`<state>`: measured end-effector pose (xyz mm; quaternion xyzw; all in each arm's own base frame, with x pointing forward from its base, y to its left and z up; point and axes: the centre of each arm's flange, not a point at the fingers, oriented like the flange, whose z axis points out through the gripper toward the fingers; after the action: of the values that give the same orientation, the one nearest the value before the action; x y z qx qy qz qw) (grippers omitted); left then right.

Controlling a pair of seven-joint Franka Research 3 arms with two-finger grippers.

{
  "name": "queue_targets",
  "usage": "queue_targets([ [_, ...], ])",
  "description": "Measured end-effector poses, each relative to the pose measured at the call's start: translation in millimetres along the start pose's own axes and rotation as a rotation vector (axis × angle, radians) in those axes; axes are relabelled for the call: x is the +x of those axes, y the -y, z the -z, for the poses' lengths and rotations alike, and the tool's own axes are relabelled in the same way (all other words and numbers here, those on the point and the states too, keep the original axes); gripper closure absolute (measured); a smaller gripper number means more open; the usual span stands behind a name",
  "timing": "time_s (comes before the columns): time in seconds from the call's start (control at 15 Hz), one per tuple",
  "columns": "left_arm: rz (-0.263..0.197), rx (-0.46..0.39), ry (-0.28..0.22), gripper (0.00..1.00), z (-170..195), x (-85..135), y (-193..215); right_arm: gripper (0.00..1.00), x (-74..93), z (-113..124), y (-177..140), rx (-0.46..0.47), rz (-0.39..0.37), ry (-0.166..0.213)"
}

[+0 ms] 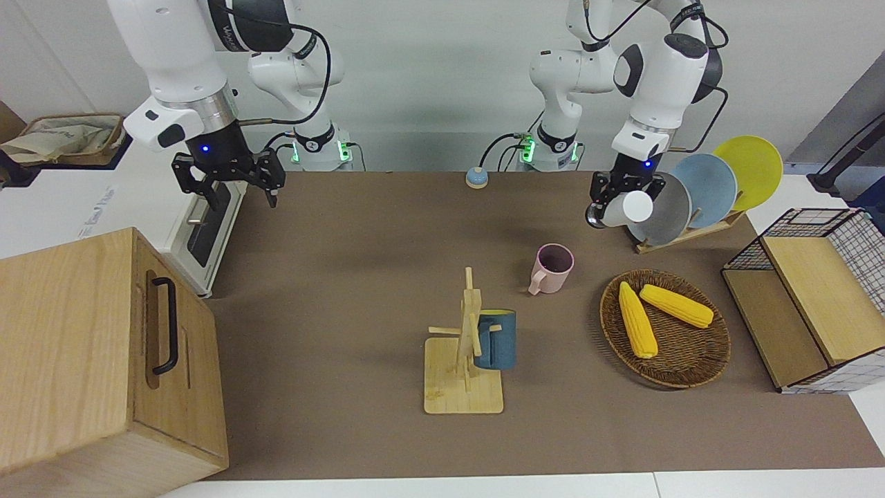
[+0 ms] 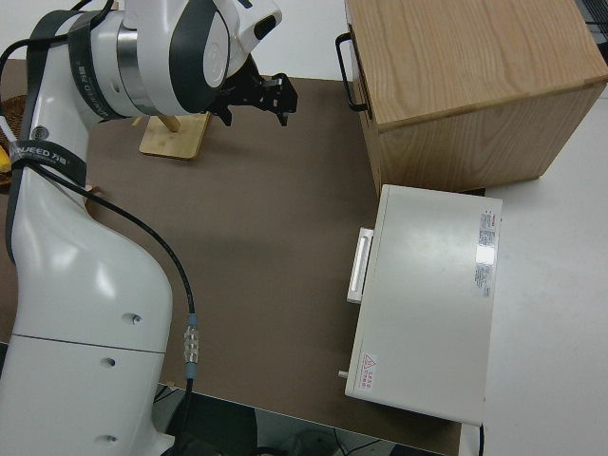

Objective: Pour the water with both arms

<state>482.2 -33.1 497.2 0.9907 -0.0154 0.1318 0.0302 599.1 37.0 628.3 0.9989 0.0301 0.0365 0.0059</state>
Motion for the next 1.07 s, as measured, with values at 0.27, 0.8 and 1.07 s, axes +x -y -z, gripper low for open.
queue_targets([
  [0.27,0.046,0.014,-0.125,0.37,26,8,24,0.01,0.0,0,0,0.000,0.000,0.000],
  [0.8,0.168,0.050,-0.377,0.37,118,26,73,0.01,0.0,0,0,0.000,0.000,0.000],
  [1.07,0.197,0.077,-0.439,0.37,149,41,94,0.01,0.0,0,0,0.000,0.000,0.000],
])
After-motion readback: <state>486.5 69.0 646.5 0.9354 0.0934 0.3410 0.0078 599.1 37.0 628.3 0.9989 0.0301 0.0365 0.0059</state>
